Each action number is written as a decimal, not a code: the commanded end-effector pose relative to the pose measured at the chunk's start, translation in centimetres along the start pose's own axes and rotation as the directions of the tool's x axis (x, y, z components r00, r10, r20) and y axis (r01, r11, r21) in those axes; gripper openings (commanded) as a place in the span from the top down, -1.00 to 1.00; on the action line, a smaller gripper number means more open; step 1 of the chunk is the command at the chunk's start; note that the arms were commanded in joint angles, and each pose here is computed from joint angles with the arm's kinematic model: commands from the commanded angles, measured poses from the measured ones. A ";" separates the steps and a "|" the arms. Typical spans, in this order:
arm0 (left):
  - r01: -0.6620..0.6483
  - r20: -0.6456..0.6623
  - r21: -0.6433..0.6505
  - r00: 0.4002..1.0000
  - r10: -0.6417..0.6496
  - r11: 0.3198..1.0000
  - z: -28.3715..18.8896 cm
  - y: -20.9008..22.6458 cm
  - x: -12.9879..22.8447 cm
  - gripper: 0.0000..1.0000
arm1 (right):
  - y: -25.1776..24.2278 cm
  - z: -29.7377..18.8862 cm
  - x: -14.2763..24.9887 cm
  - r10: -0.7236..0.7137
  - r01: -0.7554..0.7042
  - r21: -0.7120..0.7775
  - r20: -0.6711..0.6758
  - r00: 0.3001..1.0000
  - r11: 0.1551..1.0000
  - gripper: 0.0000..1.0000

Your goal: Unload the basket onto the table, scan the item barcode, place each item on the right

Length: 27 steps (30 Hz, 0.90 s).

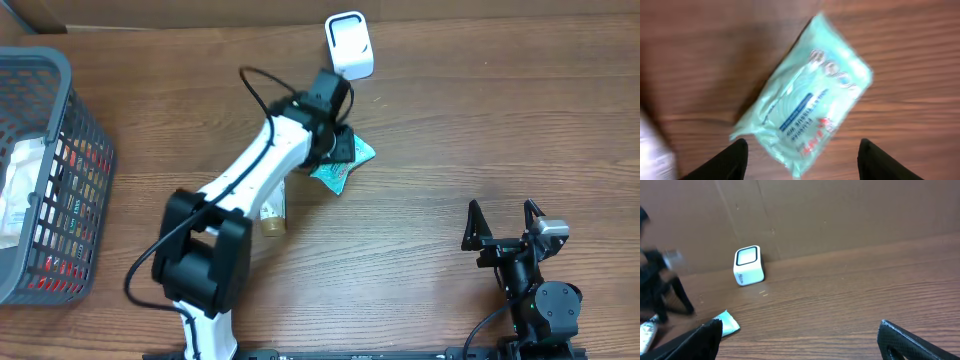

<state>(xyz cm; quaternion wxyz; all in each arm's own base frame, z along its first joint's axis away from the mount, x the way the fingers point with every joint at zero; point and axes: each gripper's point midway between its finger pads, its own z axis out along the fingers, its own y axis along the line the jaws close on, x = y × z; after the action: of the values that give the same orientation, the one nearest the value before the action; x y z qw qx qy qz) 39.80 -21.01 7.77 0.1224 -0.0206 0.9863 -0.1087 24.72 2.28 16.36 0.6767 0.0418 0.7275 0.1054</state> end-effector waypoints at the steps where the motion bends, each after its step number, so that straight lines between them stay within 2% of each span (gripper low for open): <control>1: -0.136 0.228 0.104 0.968 0.109 0.985 -11.3 -3.2 -4.9 -0.35 | 0.0 0.1 0.3 -0.004 0.004 -0.001 -0.002 1.000 1.000 -1.00; 5: -0.170 0.357 0.113 0.926 0.120 0.979 -20.0 -2.4 -6.7 -0.60 | 0.0 0.1 0.3 -0.004 0.004 -0.001 -0.002 1.000 1.000 -1.00; 6: -0.151 0.415 0.111 0.905 0.092 0.982 -23.8 -1.0 -7.4 -0.68 | 0.0 0.1 0.3 -0.004 0.004 -0.001 -0.003 1.000 1.000 -1.00; 10: -0.069 0.529 0.084 0.848 0.014 0.994 -31.2 4.1 -8.2 -0.72 | 0.0 0.1 0.3 -0.004 0.004 -0.001 -0.002 1.000 1.000 -1.00; 16: 0.224 0.661 0.021 0.728 -0.182 0.974 -39.7 16.1 -6.8 -0.72 | 0.0 0.1 0.3 -0.004 0.004 -0.001 -0.002 1.000 1.000 -1.00; 20: 0.449 0.707 -0.013 0.636 -0.310 0.893 -42.4 24.2 -4.4 -0.78 | 0.0 0.1 0.3 -0.004 0.004 -0.001 -0.002 1.000 1.000 -1.00; 22: 0.579 0.729 0.007 0.555 -0.400 0.815 -43.3 28.4 -3.2 -0.91 | 0.0 0.1 0.3 -0.004 0.004 -0.001 -0.003 1.000 1.000 -1.00; 25: 0.733 0.749 0.074 0.407 -0.523 0.676 -44.3 34.1 -1.5 -0.95 | 0.0 0.1 0.3 -0.004 0.004 -0.001 -0.002 1.000 1.000 -1.00; 27: 0.767 0.746 0.096 0.366 -0.556 0.634 -44.3 36.7 -0.8 -0.92 | 0.0 0.1 0.3 -0.004 0.004 -0.001 -0.003 1.000 1.000 -1.00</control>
<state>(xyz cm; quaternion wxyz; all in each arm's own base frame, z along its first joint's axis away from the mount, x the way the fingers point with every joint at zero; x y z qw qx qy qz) 30.25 20.63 42.49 0.4415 -0.4162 0.7948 0.0155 24.71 2.28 16.37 0.6767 0.0421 0.7274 0.1054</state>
